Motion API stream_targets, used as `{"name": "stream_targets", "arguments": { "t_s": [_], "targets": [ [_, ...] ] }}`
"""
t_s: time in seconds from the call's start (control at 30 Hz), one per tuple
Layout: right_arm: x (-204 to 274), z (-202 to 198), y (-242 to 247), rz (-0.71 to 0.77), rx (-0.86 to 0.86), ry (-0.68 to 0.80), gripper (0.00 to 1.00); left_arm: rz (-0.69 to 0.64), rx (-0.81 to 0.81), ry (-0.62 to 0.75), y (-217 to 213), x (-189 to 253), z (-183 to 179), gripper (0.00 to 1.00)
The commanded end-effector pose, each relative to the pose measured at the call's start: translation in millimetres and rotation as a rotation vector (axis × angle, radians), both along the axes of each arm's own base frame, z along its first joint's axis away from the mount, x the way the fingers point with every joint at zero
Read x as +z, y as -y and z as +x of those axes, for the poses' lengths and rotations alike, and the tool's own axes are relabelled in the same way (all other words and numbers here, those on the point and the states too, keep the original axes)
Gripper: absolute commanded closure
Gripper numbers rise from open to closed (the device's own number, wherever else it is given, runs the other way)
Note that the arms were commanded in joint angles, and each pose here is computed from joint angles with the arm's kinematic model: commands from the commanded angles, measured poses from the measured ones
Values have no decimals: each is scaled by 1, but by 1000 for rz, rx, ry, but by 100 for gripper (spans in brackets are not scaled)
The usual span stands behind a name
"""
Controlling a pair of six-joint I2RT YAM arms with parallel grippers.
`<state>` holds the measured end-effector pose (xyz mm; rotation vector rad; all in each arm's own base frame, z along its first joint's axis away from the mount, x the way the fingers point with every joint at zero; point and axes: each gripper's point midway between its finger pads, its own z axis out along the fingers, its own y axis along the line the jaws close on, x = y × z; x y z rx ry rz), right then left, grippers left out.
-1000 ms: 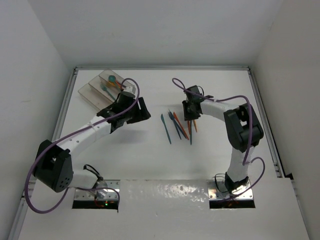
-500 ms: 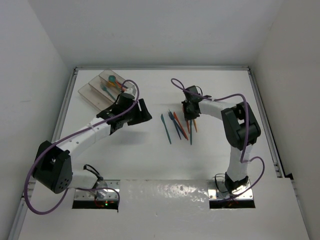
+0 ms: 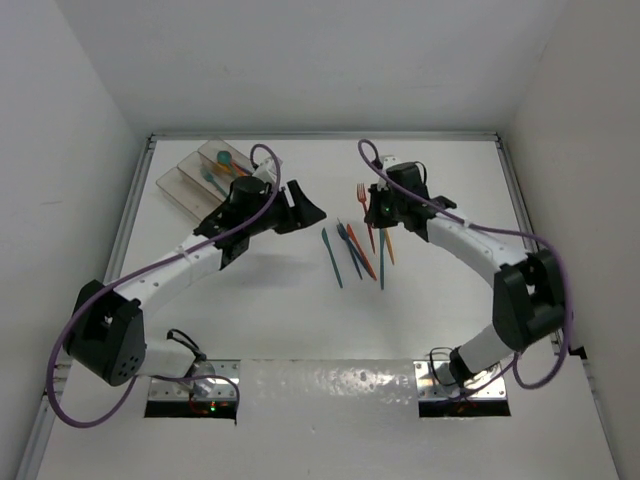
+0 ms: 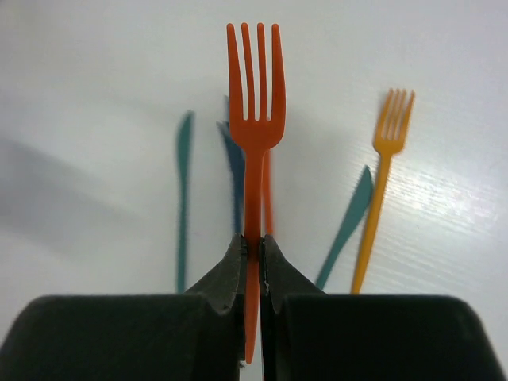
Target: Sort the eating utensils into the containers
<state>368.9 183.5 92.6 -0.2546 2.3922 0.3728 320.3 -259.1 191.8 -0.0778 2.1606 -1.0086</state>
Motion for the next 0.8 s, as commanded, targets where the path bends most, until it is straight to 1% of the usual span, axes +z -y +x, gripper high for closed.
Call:
{"name": "stream_targets", "arguments": {
  "t_s": [0.0, 0.17, 0.2, 0.23, 0.27, 0.33, 0.57, 0.67, 0.7, 0.73, 0.77],
  "targets": [
    [39, -12, -25, 114, 109, 84, 100, -153, -91, 116, 26, 43, 7, 39],
    [68, -33, -37, 206, 160, 115, 100, -194, -114, 164, 39, 59, 19, 40],
    [71, -37, -41, 223, 178, 114, 100, -190, -120, 157, 43, 55, 22, 40],
    [75, -39, -44, 234, 188, 116, 100, -198, -127, 173, 47, 64, 25, 41],
    [78, -42, -46, 242, 197, 112, 100, -192, -137, 169, 53, 60, 27, 41],
    [82, -46, -51, 254, 216, 114, 100, -192, -141, 188, 59, 68, 31, 42],
    [92, -53, -61, 287, 245, 119, 100, -153, -151, 155, 79, 55, 44, 47],
    [95, -52, -63, 290, 250, 126, 100, -141, -148, 162, 85, 54, 48, 56],
    [94, -52, -63, 290, 251, 124, 100, -128, -149, 148, 87, 49, 49, 63],
    [94, -51, -64, 291, 252, 125, 100, -119, -149, 151, 87, 49, 51, 67],
    [95, -51, -64, 292, 251, 126, 100, -116, -151, 159, 89, 51, 53, 74]
  ]
}}
